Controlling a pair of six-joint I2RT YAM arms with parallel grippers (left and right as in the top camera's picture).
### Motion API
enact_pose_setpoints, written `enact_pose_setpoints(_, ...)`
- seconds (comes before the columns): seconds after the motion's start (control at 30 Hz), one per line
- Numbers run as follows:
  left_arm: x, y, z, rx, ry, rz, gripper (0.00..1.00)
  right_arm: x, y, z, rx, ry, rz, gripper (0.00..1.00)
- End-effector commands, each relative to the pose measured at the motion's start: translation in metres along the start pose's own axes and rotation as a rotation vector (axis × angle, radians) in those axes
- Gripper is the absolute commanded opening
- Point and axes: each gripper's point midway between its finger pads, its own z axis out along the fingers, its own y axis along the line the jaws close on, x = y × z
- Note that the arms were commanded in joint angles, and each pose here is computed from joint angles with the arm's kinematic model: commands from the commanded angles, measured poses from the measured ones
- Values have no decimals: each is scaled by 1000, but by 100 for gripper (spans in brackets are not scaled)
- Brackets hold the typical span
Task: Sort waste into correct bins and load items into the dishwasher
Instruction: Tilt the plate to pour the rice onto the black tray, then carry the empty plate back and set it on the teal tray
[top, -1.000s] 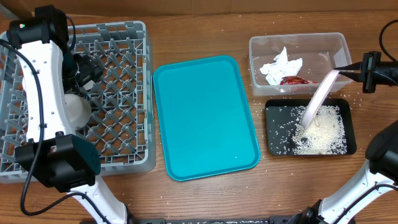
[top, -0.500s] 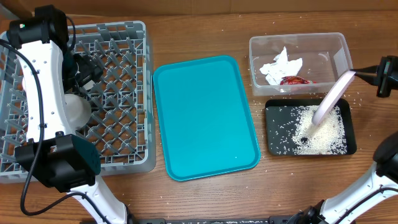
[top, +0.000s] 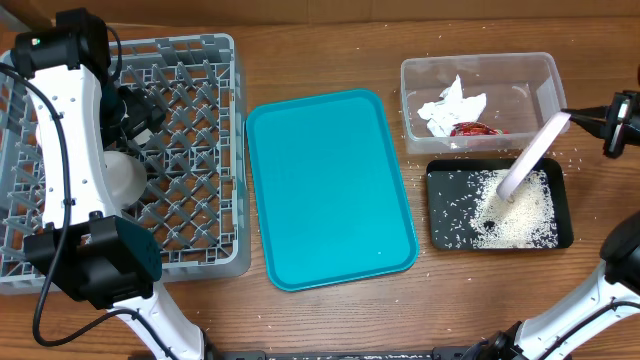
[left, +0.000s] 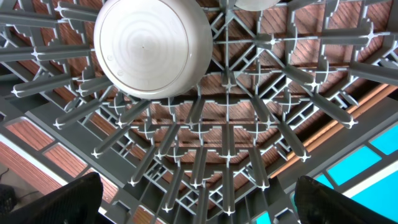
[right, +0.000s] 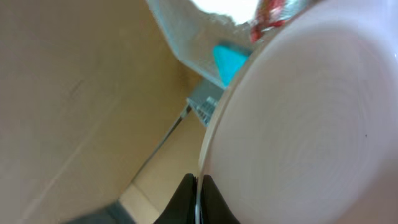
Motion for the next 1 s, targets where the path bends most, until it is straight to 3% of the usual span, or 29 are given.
enact_pose_setpoints(0.0, -1, 1, -13, 27, -33, -11, 100, 36, 34, 0, -154, 74, -223, 4)
enact_pose_setpoints(0.23, -1, 1, -13, 27, -33, -11, 100, 94, 60, 2, -150, 64, -464, 4)
enact_pose_setpoints(0.4, -1, 1, -13, 27, -33, -11, 100, 122, 59, 24, 75, -85, -765, 4)
enact_pose_setpoints(0.5, -1, 1, -13, 28, -33, -11, 100, 139, 47, 63, 268, -130, -929, 4)
enact_pose_setpoints(0.8, -1, 1, -13, 27, -33, -11, 100, 213, 6, 219, 593, -94, -1415, 4)
enact_pose_setpoints(0.97, -1, 1, -13, 28, -33, -11, 100, 236, -33, 292, 724, -159, -1533, 4)
